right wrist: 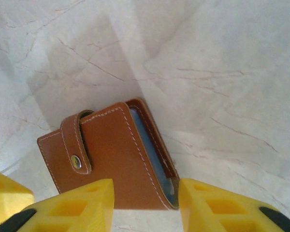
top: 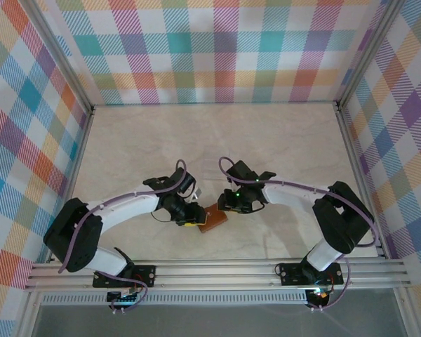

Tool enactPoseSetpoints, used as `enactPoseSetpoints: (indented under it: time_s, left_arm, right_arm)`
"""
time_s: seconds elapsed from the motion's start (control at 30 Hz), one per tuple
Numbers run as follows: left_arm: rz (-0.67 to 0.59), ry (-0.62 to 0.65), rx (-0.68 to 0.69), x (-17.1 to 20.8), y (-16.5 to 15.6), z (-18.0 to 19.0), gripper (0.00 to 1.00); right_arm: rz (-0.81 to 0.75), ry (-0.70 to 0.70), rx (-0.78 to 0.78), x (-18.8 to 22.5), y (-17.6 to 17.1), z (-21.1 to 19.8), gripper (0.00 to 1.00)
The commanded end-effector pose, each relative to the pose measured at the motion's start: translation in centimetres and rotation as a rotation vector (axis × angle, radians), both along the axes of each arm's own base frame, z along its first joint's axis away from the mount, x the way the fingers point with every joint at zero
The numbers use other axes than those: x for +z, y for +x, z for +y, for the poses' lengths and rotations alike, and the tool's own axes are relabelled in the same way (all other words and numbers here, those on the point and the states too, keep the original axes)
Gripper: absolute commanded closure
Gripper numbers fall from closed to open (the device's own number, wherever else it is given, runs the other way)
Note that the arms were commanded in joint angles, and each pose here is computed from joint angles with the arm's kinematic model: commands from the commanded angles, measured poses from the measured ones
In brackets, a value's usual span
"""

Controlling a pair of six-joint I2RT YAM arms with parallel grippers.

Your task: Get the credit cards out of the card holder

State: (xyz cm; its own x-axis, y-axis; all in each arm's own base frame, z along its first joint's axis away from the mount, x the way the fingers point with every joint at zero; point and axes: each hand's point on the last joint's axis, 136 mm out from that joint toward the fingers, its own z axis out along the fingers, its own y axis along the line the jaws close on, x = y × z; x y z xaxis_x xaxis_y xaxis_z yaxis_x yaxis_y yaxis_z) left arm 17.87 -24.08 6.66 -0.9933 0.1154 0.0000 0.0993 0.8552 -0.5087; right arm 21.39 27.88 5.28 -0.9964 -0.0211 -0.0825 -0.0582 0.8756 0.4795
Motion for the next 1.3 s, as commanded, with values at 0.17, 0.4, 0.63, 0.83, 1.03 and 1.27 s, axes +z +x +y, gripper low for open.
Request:
enactPoseSetpoints:
  time_s: [0.17, 0.4, 0.63, 0.83, 1.03, 1.27]
  left_arm:
    - [-0.035, 0.059, -0.028, 0.4, 3.7, 0.9, 0.54]
    - [0.034, -0.027, -0.072, -1.7, 3.2, -0.7, 0.54]
    - [0.086, -0.071, -0.076, -2.7, 1.6, -0.9, 0.57]
    - [0.106, -0.109, -0.06, -2.5, 0.3, -1.3, 0.59]
    - [0.13, -0.102, -0.063, -2.6, -1.3, -1.1, 0.59]
    - [0.049, 0.005, -0.012, -1.1, -0.3, 0.7, 0.58]
  right_arm:
    - [0.192, 0.08, -0.038, 0.0, -4.0, 0.2, 0.48]
    - [0.25, 0.179, -0.043, -0.7, -4.2, 2.4, 0.43]
    - [0.204, 0.195, -0.082, -0.7, -2.6, 3.2, 0.37]
    - [0.182, 0.197, -0.098, -0.8, -1.5, 3.8, 0.37]
    - [0.159, 0.211, -0.079, -0.6, -0.8, 4.4, 0.37]
    - [0.161, 0.193, -0.066, -0.7, -1.1, 3.9, 0.38]
